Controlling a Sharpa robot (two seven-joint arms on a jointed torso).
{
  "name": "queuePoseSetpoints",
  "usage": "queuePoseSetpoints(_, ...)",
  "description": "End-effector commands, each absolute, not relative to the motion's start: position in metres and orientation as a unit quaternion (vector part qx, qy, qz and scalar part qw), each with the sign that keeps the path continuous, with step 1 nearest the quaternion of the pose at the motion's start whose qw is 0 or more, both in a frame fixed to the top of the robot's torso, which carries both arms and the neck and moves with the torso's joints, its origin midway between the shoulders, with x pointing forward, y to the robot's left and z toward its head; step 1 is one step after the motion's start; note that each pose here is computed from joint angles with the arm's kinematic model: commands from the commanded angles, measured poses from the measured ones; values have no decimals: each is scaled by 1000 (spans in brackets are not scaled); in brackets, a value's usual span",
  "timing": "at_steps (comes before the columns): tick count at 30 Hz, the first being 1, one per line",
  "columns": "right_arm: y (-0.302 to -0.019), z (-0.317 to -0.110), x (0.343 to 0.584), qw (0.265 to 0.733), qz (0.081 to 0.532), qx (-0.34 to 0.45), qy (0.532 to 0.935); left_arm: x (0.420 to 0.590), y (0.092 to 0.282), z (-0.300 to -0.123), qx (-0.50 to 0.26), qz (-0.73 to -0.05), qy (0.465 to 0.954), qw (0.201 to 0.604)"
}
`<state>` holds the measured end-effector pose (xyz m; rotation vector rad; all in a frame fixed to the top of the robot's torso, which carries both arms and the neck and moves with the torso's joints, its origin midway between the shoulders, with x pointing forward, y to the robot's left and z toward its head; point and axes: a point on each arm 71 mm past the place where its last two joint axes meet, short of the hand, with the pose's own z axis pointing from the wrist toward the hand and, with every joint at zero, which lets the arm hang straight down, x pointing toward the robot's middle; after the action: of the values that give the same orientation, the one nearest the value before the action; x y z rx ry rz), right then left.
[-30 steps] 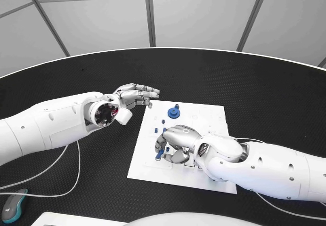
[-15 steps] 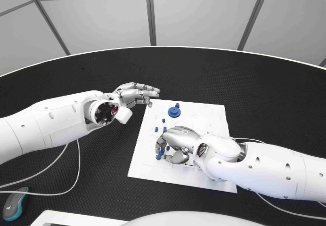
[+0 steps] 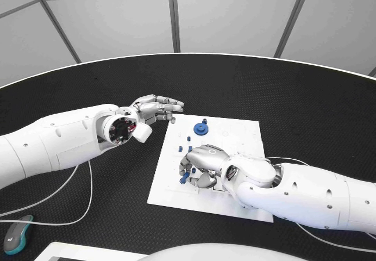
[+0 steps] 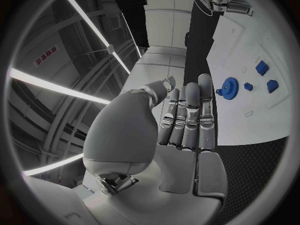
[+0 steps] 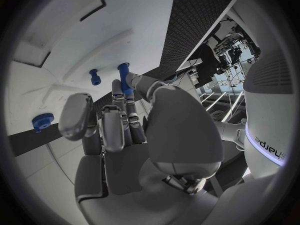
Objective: Assemble the parts on the task board
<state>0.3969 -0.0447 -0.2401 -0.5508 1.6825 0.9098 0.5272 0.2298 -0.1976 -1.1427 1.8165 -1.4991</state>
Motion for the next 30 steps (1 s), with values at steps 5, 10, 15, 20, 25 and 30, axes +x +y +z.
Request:
queuePoseSetpoints(5,-44,-239,397,550,382,-229,706,527,230,-198,-422,-553,671,259)
queuePoseSetpoints(10,-44,-239,396,550,383,-229,706,527,230,-198,-422,-553,671,259)
queuePoseSetpoints(15,-41,-240,395,542,384,-237,709,527,231,-198,-422,-552,671,259)
queuePoseSetpoints(20,-38,-242,393,530,382,-246,716,527,230,-198,-422,-553,671,258)
queuePoseSetpoints(25,-38,-243,393,527,378,-248,720,527,230,-198,-422,-553,671,258)
queuePoseSetpoints(30,-37,-242,392,532,373,-255,717,527,230,-198,-422,-552,671,259)
